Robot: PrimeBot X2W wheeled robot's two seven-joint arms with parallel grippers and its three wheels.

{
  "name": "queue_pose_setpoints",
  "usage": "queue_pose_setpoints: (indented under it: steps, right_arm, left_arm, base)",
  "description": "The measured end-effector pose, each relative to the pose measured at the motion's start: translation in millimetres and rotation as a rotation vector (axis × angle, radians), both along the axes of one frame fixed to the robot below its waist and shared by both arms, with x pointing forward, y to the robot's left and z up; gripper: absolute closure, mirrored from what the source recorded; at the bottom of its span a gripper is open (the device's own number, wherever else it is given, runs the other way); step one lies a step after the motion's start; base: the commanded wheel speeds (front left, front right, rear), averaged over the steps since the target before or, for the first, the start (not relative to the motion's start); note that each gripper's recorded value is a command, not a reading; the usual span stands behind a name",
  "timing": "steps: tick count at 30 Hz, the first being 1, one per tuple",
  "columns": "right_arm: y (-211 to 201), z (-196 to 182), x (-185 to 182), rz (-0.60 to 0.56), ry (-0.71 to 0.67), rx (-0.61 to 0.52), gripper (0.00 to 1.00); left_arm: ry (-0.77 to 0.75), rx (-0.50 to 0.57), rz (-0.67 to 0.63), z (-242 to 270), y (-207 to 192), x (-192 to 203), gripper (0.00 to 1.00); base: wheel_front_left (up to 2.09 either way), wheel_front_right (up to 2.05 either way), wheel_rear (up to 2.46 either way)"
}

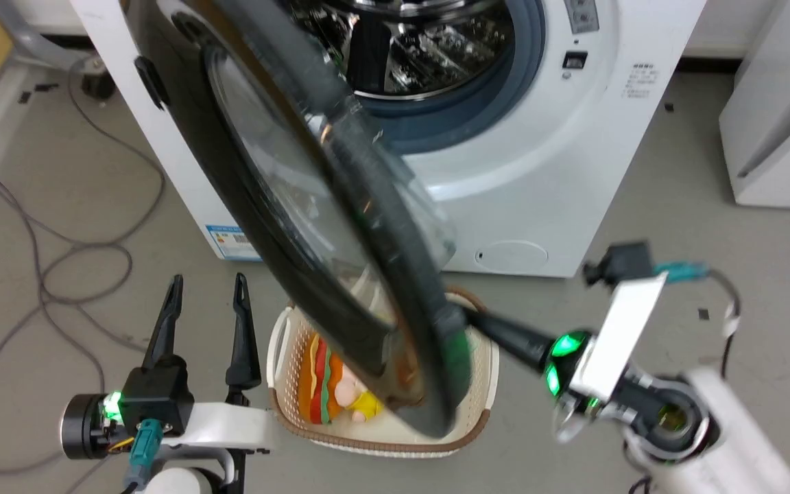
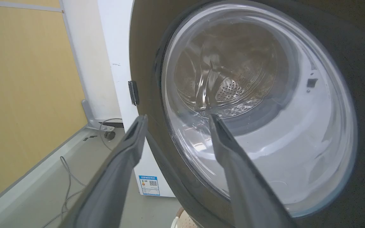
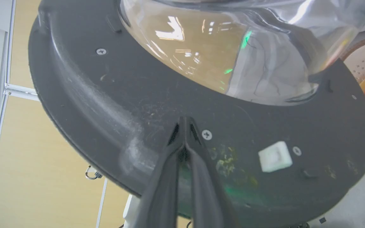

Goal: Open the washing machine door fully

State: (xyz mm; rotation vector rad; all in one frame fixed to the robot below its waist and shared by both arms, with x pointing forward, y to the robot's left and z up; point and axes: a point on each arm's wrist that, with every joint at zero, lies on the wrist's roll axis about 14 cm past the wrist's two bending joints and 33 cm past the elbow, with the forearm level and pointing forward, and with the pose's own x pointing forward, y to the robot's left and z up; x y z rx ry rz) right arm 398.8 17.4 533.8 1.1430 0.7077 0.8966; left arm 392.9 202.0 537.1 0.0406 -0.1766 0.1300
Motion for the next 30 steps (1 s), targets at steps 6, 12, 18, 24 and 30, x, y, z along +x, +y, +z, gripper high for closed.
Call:
queue_pose_setpoints:
  steps: [6, 12, 18, 24, 30]
  right_arm:
    - [18.0, -2.2, -31.1, 0.05, 0.04, 0.041, 1.0]
    - [25.6, -2.8, -51.1, 0.067, 0.061, 0.062, 1.0]
    - [17.4, 2.0, -56.2, -0.018, 0.039, 0.075, 1.0]
    - [-29.9, 30.1, -23.4, -0.338, -0.163, 0.03, 1.0]
    - [-94.0, 62.0, -4.1, -0.691, -0.387, -0.004, 1.0]
  left_arm:
    - [0.0, -0.002, 0.008, 1.0, 2.3, -10.5, 0.0]
    - [0.004, -0.003, 0.014, 0.1, 4.2, -19.3, 0.0]
    - [0.009, -0.007, 0.01, -1.6, 4.0, -28.3, 0.0]
    - [0.005, -0.009, -0.006, -0.5, -0.4, -33.3, 0.0]
    - [-0.015, -0.009, -0.013, 5.8, -2.6, -35.4, 0.0]
  base:
    - [0.0, 0.0, 0.0]
    - [0.0, 0.0, 0.0]
    - [0.0, 0.0, 0.0]
    - [0.0, 0.0, 0.0]
    - [0.0, 0.0, 0.0]
